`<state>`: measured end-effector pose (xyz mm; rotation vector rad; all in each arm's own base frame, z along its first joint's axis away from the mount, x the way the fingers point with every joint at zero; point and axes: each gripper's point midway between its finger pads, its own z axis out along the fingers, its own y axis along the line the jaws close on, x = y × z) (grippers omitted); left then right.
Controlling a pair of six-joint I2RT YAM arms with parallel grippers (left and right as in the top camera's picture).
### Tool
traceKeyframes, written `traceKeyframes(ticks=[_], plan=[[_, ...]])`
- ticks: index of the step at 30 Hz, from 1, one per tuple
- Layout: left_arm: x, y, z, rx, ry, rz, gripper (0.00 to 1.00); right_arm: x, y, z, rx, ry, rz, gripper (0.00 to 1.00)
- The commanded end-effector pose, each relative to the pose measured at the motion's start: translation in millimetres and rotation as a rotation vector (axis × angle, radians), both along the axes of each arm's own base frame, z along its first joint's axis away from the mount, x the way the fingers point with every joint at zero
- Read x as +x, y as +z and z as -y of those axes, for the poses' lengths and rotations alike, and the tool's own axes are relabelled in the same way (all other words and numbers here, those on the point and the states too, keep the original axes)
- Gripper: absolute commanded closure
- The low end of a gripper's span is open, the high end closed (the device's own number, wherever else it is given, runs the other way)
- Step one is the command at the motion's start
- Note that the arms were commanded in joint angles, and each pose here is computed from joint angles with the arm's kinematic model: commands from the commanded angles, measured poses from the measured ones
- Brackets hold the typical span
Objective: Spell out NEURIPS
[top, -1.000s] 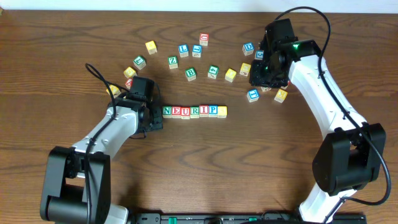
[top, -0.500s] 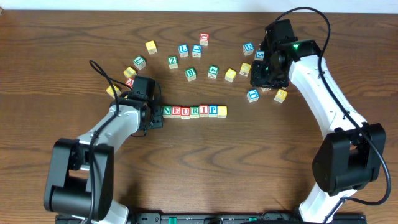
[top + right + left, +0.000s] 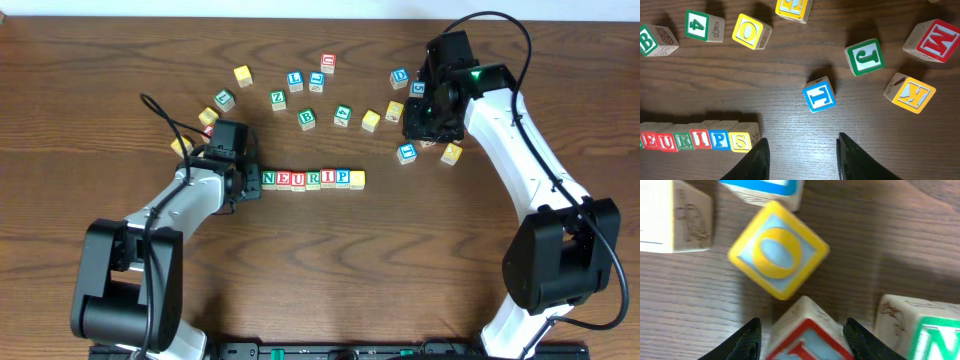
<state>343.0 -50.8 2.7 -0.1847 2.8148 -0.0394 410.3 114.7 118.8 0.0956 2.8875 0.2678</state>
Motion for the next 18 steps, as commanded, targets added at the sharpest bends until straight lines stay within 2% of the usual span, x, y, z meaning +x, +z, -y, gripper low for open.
traceKeyframes(ticks=[1, 13, 18], plan=[[-1, -5, -16, 0.027, 0.025, -0.012, 0.48, 4, 12, 3, -0.007, 0.003, 0.035, 0.61], [-3, -5, -12, -0.064, 0.076, -0.028, 0.48, 5, 12, 2, -0.006, 0.005, 0.038, 0.61], [-5, -6, -12, -0.062, 0.076, -0.036, 0.58, 5, 12, 4, -0.017, 0.001, 0.039, 0.60]])
